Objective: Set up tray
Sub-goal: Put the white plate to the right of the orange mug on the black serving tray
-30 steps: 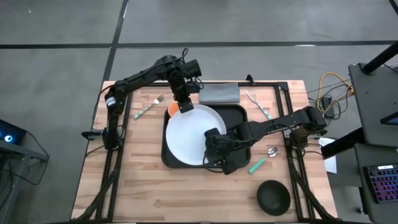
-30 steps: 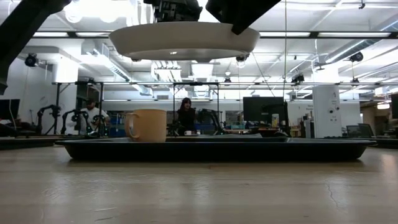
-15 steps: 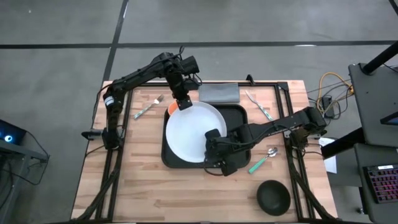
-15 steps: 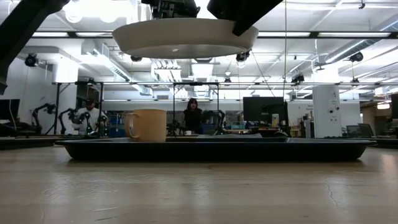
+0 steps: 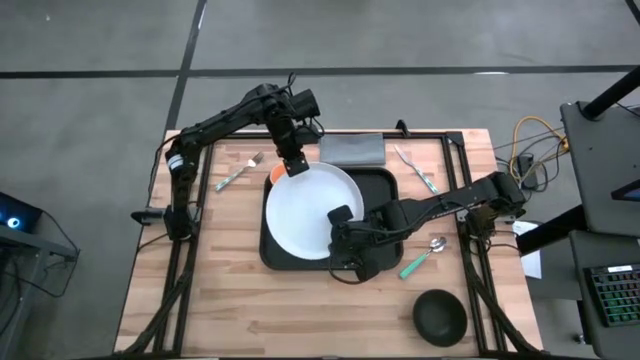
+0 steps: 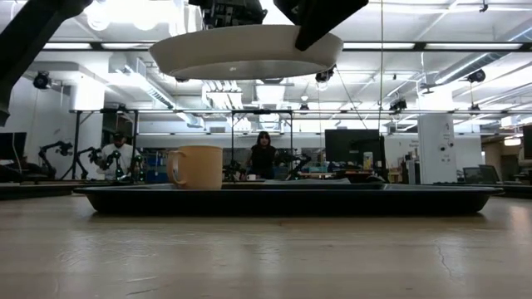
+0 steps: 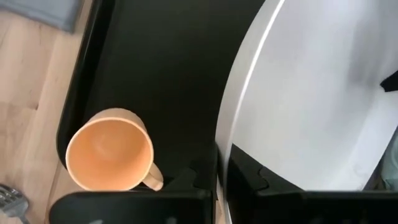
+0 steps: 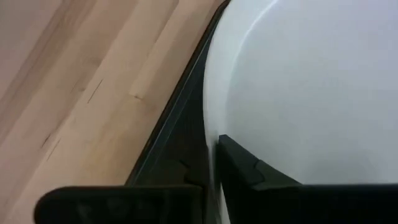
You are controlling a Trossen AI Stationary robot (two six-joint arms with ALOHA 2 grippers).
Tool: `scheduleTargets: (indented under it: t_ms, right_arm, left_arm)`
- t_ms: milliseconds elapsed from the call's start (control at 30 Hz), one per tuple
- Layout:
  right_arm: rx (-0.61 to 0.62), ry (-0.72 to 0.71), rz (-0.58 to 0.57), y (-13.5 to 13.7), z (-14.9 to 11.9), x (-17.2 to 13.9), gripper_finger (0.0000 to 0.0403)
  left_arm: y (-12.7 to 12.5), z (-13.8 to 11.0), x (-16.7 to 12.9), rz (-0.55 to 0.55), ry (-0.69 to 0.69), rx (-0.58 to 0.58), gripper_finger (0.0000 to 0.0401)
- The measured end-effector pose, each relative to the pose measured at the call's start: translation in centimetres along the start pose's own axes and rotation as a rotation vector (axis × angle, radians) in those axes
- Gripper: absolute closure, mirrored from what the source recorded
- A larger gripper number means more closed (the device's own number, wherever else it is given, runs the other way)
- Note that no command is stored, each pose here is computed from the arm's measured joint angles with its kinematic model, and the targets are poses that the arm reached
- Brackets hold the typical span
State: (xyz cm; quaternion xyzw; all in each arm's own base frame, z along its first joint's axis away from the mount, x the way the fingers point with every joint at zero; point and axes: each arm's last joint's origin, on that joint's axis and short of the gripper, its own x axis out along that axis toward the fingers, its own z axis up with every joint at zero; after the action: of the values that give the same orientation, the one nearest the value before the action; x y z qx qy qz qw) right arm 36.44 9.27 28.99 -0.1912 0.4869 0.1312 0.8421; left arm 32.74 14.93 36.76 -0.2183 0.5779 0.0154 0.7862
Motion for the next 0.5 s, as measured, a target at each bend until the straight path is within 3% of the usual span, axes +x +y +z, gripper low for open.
scheduleTargets:
  t_ms: [200,500]
  right_arm:
    - [0.009,-0.001,0.011,0.1,0.0,0.0,0.0393]
    - [0.028,0.023,0.016,1.1,-0.1,0.4,0.0396]
  left_arm:
    - [-0.1,0.3,-0.1,-0.008,-0.034,0.021,0.0385]
    - [-0.4,-0.2,-0.4,-0.019,-0.009,-0.002,0.0295]
